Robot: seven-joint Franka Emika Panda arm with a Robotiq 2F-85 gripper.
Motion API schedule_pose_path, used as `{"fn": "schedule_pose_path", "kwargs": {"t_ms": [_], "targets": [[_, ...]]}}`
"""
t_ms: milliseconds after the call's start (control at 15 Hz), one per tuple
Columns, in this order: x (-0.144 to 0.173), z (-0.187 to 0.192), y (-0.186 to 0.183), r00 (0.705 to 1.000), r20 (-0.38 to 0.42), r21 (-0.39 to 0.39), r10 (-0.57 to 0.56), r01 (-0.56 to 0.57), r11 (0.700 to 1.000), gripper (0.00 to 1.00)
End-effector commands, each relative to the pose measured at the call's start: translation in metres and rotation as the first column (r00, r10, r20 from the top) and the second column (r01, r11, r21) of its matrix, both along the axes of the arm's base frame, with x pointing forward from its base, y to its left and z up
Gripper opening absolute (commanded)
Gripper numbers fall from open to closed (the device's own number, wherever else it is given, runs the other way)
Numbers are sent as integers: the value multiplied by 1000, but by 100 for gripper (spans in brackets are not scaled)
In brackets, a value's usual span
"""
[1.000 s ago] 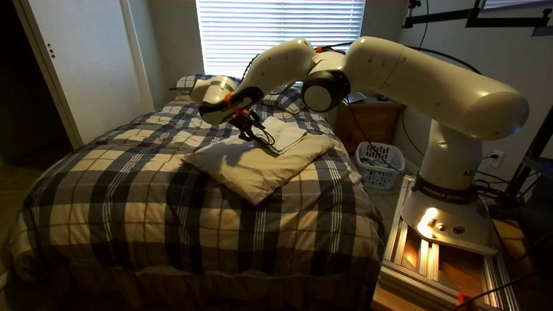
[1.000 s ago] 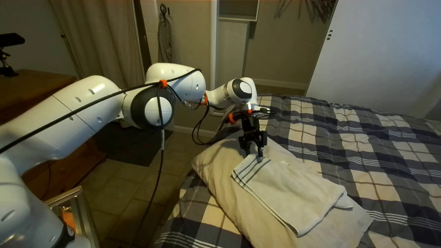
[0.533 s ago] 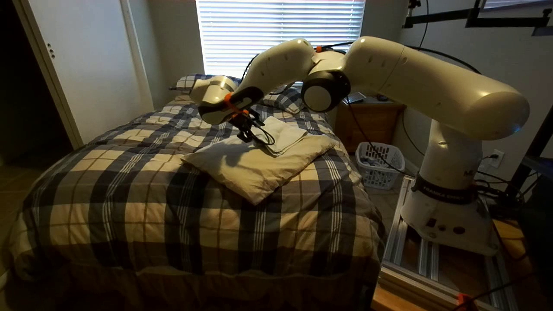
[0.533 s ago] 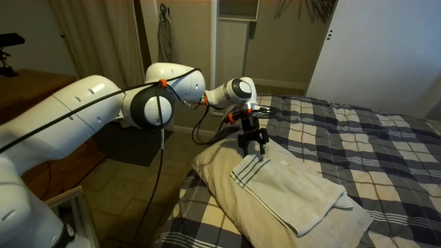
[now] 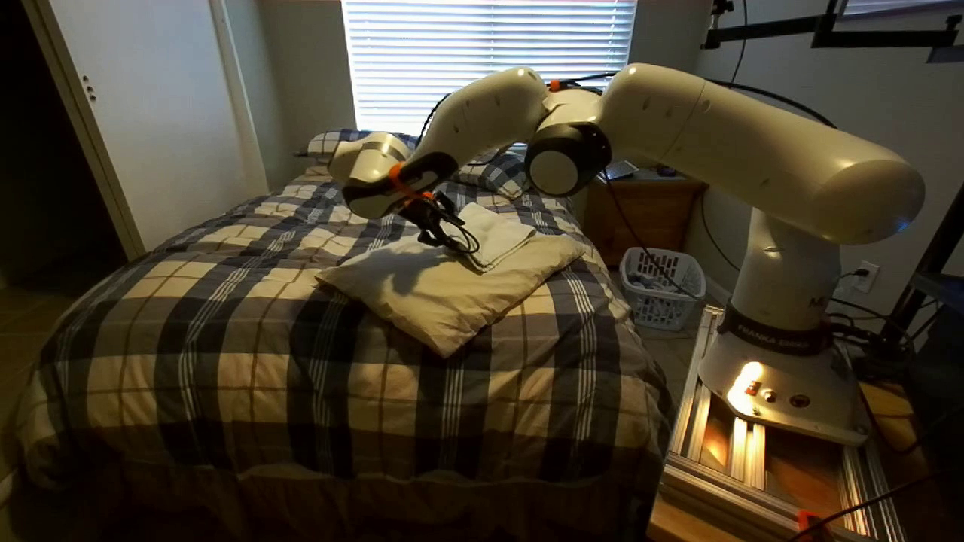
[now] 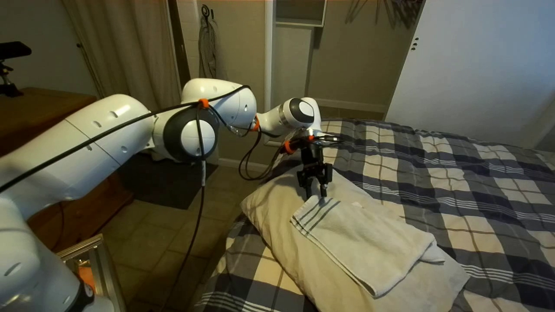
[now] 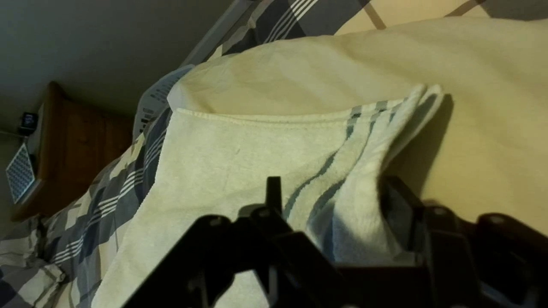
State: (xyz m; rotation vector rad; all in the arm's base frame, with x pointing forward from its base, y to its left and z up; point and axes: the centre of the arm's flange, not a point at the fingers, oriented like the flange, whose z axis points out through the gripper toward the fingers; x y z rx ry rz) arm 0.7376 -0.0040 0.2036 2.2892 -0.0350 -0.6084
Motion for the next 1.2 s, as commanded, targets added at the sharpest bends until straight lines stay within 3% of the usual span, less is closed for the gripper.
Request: {"fn": "schedule_pose_path", "kwargs": {"t_ms": [0,267,467,800,867,1000,1133], "targets": [[-4,-3,-5,999,-36,-20,2,-3,1000,32],[-6,-6,-10,999,-44,-26,-9,8,1000,6],[-6,-5,-13,999,-42,-34,-13,11,999,1],[-7,8,-16,1000,-20,-50,-15,14,999,5],[-7,12,-16,1000,-14,-56,-13,12,998,9],[-7,17,-17,1000,-7,-62,-11,10,998,35],[-6,15,-19,1000,-11,-59,-11,11,998,37]]}}
